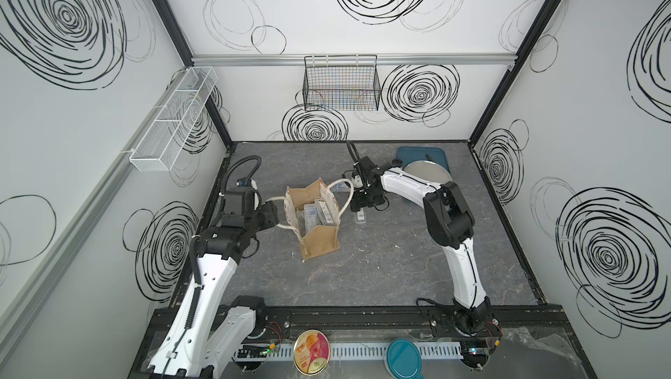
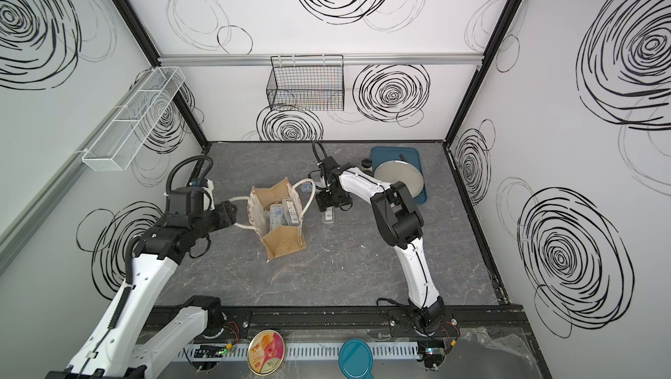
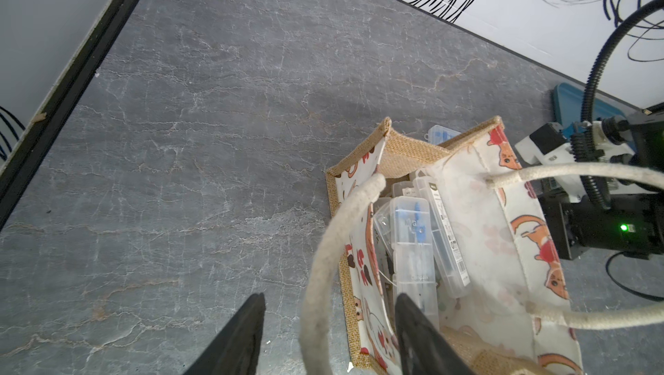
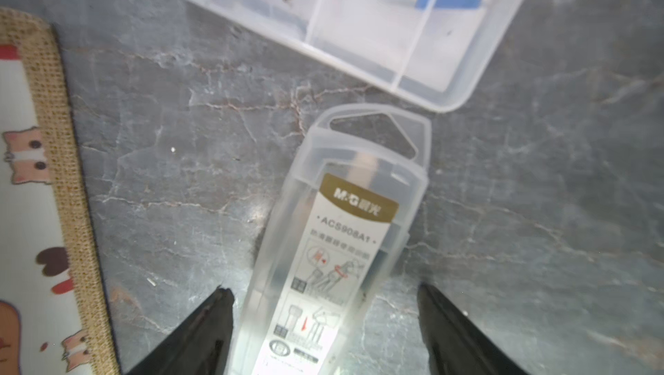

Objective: Put the compass set into the canvas bag
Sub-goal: Pick up the compass set at the center of the board.

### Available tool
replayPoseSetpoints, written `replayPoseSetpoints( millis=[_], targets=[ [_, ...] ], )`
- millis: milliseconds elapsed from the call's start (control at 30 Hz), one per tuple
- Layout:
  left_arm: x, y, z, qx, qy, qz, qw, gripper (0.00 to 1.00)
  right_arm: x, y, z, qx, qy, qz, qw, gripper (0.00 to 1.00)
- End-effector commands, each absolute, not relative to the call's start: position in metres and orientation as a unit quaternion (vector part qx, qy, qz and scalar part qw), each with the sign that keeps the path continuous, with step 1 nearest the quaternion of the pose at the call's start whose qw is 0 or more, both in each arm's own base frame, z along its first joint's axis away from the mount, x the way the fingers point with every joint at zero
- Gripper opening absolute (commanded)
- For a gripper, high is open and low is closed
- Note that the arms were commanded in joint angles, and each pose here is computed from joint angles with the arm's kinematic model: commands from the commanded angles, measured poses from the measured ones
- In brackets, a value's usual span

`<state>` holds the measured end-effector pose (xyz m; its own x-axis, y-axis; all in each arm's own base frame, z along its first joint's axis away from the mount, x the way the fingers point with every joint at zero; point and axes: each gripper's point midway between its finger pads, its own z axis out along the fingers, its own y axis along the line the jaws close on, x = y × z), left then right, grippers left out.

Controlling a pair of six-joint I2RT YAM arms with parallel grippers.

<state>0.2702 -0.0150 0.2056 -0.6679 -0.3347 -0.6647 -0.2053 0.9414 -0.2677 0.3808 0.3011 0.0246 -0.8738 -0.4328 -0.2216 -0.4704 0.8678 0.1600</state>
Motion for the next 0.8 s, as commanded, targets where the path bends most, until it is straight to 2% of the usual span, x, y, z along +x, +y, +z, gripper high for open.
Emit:
replayPoseSetpoints(
  millis=[0,267,567,767],
  targets=[
    [0.272,-0.012,0.222,-0.152,0.899,-0.081,0.403,0.62,0.371,0.301,0.014,-0.24,0.965,0.081,0.064,0.84],
    [0.269,-0.01,0.223,-0.153,0.899,-0.075,0.403,0.63,0.37,0.292,0.0,-0.234,0.97,0.045,0.045,0.77],
    [0.265,-0.008,0.226,-0.154,0.898,-0.07,0.407,0.64,0.366,0.282,-0.002,-0.229,0.972,0.029,0.043,0.54],
    [0.264,-0.008,0.23,-0.153,0.896,-0.071,0.412,0.65,0.368,0.278,0.017,-0.221,0.973,0.038,0.063,0.44]
  ],
)
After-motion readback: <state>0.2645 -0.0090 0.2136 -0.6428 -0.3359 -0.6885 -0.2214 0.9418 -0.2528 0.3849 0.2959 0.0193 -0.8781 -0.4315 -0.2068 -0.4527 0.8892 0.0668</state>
